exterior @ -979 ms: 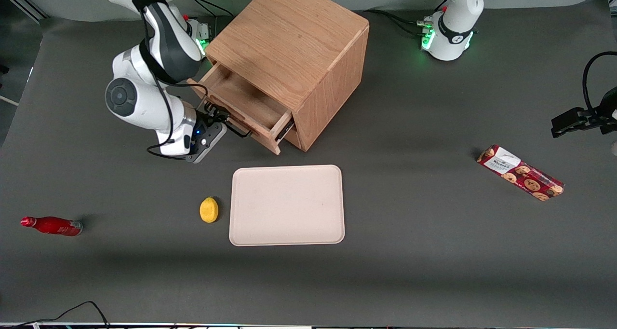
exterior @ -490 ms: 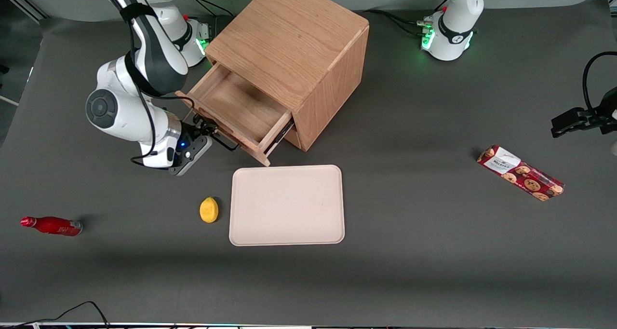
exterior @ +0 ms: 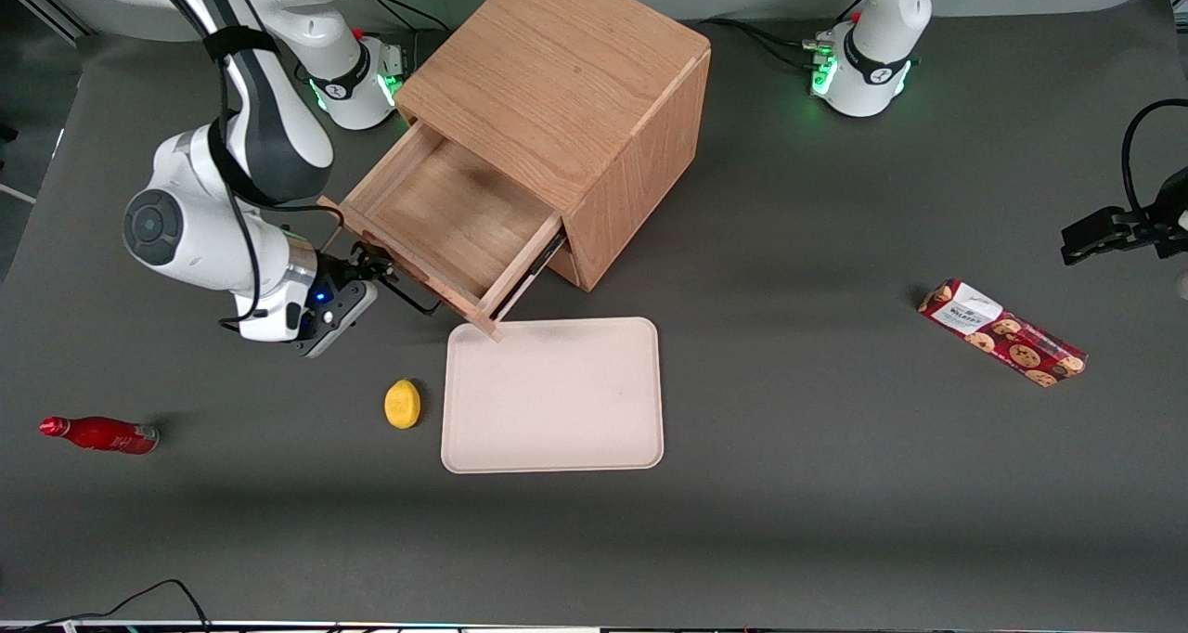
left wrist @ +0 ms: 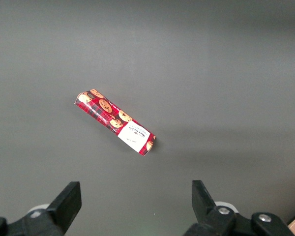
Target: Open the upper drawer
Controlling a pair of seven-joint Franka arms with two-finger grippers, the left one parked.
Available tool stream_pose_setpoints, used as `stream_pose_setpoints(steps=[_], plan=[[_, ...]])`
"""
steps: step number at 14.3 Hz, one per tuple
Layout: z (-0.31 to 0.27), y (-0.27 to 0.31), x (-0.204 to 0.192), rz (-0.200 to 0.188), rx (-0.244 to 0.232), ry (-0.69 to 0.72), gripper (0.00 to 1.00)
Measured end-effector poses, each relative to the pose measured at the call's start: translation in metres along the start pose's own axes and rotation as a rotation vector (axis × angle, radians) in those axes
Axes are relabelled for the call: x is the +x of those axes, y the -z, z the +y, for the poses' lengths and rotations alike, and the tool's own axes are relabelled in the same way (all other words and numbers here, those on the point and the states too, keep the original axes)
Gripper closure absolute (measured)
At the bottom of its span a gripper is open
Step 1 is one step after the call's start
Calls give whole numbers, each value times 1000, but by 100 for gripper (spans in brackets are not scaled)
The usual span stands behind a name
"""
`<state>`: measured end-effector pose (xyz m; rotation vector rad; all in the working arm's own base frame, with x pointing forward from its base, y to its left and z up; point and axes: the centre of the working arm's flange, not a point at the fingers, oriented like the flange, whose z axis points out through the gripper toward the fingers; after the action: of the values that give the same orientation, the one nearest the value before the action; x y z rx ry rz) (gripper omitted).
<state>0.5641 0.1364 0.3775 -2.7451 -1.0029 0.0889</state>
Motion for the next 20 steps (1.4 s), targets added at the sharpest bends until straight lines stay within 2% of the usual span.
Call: stream_pose_setpoints(steps=[9, 20], plan=[[37, 9, -12, 15, -15, -9, 0], [51, 16, -14, 28, -22, -23, 0]])
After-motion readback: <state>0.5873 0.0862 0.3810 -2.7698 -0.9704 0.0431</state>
